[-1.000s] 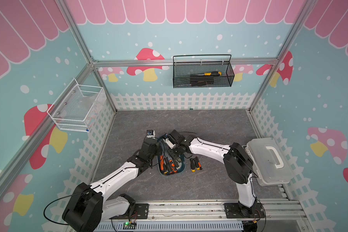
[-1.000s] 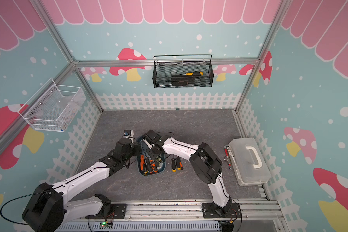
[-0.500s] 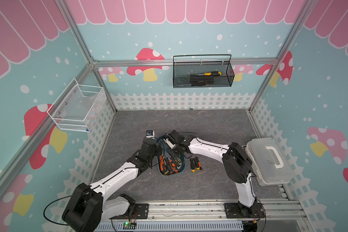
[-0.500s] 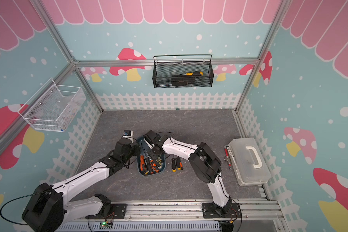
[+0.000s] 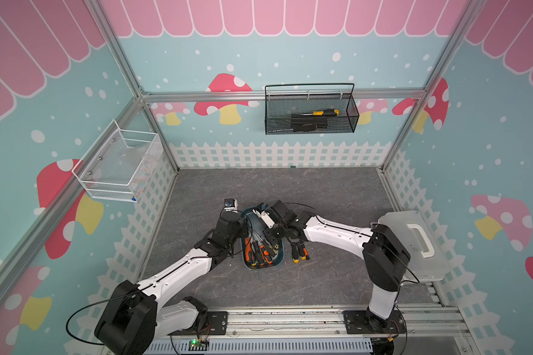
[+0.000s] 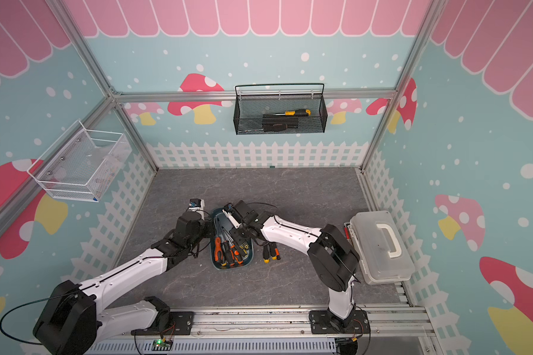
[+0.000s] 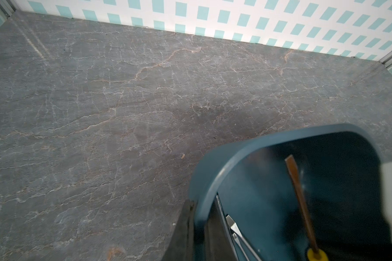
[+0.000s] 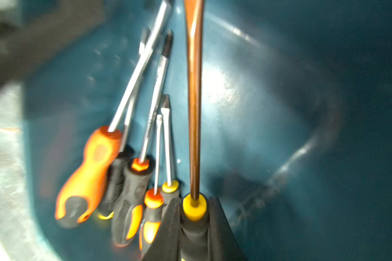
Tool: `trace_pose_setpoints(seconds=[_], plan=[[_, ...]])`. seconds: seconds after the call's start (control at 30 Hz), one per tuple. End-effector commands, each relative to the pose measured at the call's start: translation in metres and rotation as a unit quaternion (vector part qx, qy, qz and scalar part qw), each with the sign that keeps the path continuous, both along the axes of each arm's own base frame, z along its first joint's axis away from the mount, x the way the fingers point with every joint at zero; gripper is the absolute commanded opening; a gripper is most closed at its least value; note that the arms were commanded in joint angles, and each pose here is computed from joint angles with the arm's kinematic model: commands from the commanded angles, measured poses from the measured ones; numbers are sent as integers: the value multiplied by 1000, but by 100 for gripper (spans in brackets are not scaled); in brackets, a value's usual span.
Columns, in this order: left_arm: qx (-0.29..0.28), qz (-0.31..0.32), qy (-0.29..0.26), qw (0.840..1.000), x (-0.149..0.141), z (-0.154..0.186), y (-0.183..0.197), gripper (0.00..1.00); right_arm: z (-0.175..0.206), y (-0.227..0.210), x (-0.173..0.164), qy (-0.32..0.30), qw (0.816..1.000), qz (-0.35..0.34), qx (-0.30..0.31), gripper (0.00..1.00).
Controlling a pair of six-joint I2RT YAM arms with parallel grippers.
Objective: Take out the screwdriver from the storage box
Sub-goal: Pick up the screwdriver from the storage box.
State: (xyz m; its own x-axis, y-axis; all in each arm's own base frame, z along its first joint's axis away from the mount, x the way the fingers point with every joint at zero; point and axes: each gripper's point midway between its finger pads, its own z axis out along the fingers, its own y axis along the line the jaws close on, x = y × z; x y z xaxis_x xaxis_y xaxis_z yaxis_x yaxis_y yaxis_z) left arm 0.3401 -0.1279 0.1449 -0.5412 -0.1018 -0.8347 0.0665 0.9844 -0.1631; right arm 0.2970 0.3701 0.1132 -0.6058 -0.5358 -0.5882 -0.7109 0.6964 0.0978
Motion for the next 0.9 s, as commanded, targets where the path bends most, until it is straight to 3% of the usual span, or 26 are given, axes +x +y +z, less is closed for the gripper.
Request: trace_pose_setpoints(seconds=[0.0,0.53,0.87], plan=[[1,9,-25,1000,4,12,4,0,17,0,-1,-7,999,-5,37,0],[11,10,-21,1000,5,9,5,0,67,-28,-29,-17,994,-18,109,0],[11,6,-18,1000,7,5,3,0,33,-118,-27,23,992,-116,51,0]])
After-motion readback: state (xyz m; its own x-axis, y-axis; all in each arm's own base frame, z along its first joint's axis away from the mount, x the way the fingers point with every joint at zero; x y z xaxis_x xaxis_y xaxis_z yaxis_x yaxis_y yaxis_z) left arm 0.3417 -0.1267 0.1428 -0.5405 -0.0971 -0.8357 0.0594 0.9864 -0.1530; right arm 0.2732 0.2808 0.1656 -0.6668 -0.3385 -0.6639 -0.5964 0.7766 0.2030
